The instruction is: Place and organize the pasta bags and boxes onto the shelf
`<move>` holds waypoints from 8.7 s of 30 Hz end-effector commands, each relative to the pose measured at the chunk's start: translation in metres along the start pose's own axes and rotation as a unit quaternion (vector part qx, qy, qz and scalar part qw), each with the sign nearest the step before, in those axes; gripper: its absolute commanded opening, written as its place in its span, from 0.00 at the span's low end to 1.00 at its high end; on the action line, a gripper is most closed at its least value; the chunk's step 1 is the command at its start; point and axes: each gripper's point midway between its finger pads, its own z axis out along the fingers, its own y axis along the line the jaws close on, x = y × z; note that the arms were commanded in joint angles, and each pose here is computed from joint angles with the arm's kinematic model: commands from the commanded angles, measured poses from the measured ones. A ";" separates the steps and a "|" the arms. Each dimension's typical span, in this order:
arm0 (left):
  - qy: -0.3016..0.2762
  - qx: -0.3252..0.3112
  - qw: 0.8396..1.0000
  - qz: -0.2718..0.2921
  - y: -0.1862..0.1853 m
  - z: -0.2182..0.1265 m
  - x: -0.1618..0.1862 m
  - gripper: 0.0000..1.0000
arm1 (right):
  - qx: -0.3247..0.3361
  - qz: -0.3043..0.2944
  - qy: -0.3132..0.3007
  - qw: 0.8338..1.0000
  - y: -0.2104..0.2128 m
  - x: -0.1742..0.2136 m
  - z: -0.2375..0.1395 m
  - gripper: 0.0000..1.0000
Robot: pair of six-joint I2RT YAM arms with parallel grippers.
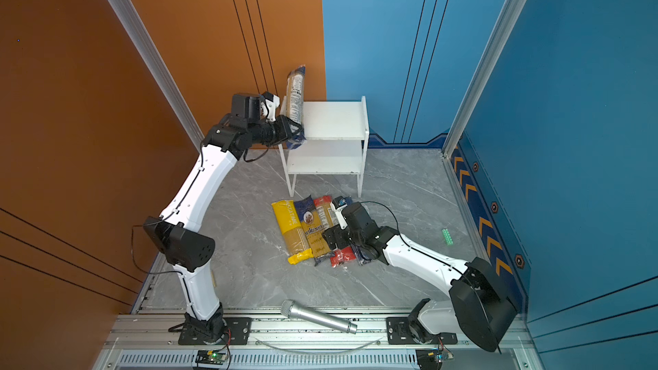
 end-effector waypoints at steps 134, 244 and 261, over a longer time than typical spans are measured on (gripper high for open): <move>-0.114 -0.148 0.973 0.139 -0.010 -0.028 -0.020 0.32 | 0.009 0.017 0.003 1.000 -0.009 0.016 0.000 0.95; -0.150 -0.131 0.967 0.161 -0.062 -0.051 -0.014 0.98 | -0.007 0.032 -0.007 0.999 -0.015 0.013 -0.013 0.98; -0.179 -0.142 0.961 0.157 -0.022 -0.148 0.032 0.98 | -0.043 0.014 -0.009 0.999 0.017 -0.015 -0.006 0.97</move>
